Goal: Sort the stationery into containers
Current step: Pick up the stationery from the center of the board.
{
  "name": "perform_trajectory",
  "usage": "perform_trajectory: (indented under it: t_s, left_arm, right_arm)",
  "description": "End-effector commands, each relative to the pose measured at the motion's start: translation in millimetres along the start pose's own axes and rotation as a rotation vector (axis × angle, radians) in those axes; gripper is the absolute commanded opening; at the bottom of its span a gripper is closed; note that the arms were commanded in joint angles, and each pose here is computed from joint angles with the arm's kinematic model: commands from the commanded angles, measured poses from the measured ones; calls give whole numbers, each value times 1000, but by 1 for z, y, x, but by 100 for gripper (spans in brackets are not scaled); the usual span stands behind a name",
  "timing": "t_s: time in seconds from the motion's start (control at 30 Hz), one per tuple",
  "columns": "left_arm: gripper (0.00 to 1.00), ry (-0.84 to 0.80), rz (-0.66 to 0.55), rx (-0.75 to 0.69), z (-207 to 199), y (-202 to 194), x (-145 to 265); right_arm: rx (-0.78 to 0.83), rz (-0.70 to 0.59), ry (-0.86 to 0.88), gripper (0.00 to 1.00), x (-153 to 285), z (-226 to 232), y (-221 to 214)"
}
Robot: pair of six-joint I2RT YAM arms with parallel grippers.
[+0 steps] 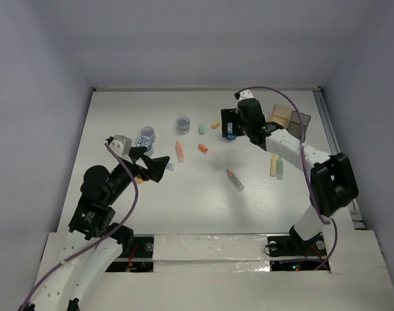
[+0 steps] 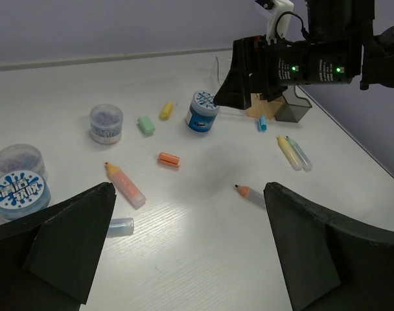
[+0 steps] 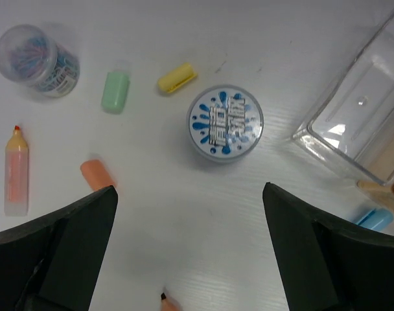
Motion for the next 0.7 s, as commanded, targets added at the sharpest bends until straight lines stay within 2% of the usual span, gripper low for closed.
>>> perform_trajectory:
  t_s: [0.0, 0.4, 0.67]
  left_arm:
    - [99, -22, -71, -23, -13, 26, 4]
    - [99, -12, -69, -24, -11, 26, 3]
    - [99, -13, -62, -23, -10, 24, 1]
  right_arm:
    - [27, -46, -31, 100, -9, -2, 27]
    - [87, 61, -115, 100, -54, -9, 11]
    - [62, 90, -110, 100, -69, -13, 2]
Point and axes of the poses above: each gripper's point midway between its finger pads, its own x axis back along the fingers, its own z axis along the line the jaws close on, y = z × x, the point moved 1 cm from there along x, back along the fingers, and after that the axes turned 13 degrees about x, right-handed, at the moved point
